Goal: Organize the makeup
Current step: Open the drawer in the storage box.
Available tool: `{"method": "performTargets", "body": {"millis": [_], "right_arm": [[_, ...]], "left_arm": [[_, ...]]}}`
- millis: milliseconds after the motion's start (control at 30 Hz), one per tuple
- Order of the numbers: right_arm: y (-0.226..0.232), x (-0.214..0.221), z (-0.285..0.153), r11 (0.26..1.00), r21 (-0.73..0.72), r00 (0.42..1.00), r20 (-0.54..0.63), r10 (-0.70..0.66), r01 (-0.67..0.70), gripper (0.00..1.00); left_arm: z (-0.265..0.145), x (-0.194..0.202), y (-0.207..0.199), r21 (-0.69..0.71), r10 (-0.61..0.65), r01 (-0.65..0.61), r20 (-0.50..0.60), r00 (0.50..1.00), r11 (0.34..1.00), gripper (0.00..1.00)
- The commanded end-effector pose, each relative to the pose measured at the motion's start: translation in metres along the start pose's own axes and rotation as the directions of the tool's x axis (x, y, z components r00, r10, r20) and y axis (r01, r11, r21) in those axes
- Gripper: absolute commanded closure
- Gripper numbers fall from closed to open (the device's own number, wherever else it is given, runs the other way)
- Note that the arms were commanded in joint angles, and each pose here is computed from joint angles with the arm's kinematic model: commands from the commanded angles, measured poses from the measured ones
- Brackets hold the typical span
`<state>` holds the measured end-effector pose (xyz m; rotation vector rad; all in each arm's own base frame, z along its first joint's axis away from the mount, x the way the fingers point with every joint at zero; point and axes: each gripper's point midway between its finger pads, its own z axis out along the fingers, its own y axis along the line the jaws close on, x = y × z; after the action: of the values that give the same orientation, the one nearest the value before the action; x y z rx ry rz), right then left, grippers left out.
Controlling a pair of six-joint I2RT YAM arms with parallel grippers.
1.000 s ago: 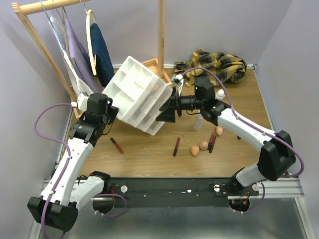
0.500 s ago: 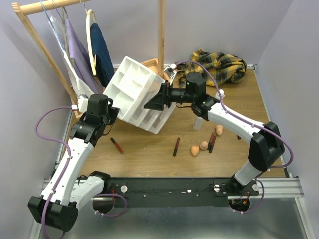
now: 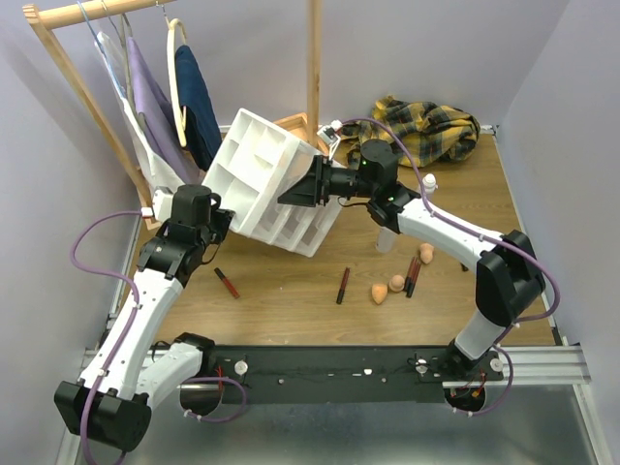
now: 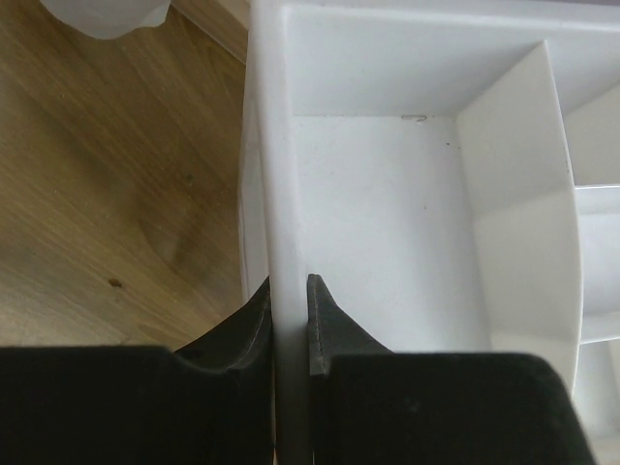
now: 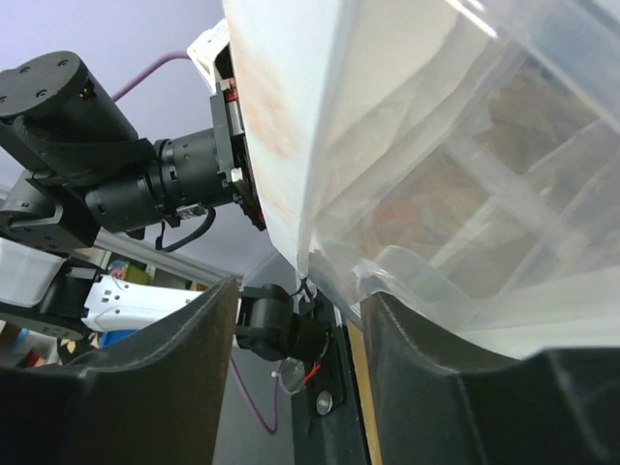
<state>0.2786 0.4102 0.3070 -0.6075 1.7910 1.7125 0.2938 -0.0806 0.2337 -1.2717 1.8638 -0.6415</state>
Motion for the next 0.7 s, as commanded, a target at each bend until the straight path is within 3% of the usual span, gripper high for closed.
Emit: {"method": "performTargets", "body": {"millis": [0,300,667], "right_arm": [[0.059,-0.002,-0.011,0.981,-0.180,0.998,0.003,-0.069,0.068,0.48],[0.077,0.005,-0.026,0.970,-0.218,0.994,0.009,-0.107,0.107,0.60],[0.071,0.027,-0.040,0.976,-0.191,0.994,-0.008,-0.109,0.106,0.63]], "left_arm": [[-0.004,-0.012,-0.042,0.154,-0.050,0.039,0.064,0.997,0.987,1.00],[0.007,-0.032,-0.027,0.073,0.006,-0.022,0.205,0.979,0.997,1.00],[-0.001,-0.062,-0.018,0.000,0.115,-0.123,0.355,0.928,0.992,1.00]]}}
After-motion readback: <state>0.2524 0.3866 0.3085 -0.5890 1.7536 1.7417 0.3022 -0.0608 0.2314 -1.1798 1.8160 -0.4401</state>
